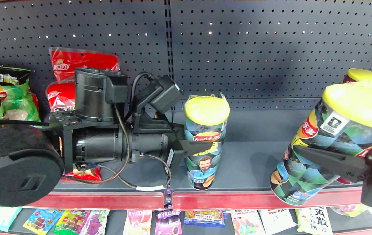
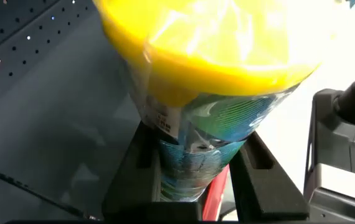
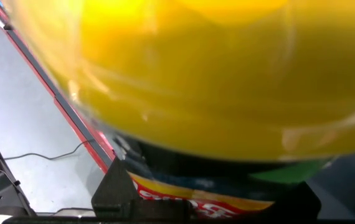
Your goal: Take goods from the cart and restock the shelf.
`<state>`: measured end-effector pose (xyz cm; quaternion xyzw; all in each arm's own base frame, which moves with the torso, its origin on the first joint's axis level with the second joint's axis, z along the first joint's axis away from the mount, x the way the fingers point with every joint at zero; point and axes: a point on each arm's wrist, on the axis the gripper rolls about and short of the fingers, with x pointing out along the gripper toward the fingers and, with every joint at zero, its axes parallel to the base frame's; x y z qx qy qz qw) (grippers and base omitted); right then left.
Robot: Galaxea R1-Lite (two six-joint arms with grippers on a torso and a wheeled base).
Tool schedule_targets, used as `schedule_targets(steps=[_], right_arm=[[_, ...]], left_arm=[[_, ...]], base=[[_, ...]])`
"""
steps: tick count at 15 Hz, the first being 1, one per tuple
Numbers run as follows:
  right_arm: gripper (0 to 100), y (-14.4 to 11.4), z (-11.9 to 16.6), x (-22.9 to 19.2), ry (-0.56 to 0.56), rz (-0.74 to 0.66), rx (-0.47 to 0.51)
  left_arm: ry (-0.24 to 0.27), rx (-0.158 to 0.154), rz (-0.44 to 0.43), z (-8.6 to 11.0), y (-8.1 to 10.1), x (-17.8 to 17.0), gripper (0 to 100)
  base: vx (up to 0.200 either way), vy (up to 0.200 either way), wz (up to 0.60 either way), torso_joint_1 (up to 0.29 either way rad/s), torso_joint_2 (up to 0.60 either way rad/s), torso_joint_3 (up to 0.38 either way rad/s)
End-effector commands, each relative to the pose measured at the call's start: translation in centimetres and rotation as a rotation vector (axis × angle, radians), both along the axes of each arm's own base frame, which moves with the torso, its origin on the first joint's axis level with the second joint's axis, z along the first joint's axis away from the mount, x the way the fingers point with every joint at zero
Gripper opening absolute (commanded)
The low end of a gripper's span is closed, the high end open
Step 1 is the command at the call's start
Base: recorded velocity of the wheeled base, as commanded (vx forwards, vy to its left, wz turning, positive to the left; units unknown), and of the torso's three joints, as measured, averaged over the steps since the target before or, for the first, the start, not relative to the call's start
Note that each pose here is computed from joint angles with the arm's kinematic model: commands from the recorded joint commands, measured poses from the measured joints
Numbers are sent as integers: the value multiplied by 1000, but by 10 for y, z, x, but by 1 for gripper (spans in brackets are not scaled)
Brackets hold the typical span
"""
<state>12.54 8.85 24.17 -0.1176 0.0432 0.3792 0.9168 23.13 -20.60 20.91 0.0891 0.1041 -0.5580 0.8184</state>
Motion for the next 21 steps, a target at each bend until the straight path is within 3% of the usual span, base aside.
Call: schedule_targets(steps=[1, 6, 7, 12, 15, 17, 21], right_arm=[[0, 0, 0, 0, 1, 1, -1], [0, 1, 0, 1, 2, 3, -2], [0, 2, 0, 2, 2, 1, -2], [0, 8, 1, 13, 13, -5, -10], [0, 25, 9, 50, 36, -34, -17], [0, 43, 8, 85, 23, -46, -6], [0, 75, 6, 137, -25, -44, 22]], left_arm=[[9, 11, -3, -3, 4, -6, 0], [10, 14, -6, -5, 4, -6, 0], [10, 14, -7, -5, 4, -6, 100], [17, 18, 0, -6, 6, -8, 100], [30, 38, 20, -11, 21, -24, 100], [45, 57, 48, -18, 40, -41, 100], [42, 65, 156, -25, 83, -72, 100]], base=[[0, 0, 0, 0, 0, 0], [0, 0, 0, 0, 0, 0], [0, 0, 0, 0, 0, 0], [0, 0, 0, 0, 0, 0], [0, 0, 0, 0, 0, 0], [0, 0, 0, 0, 0, 0], [0, 0, 0, 0, 0, 0]])
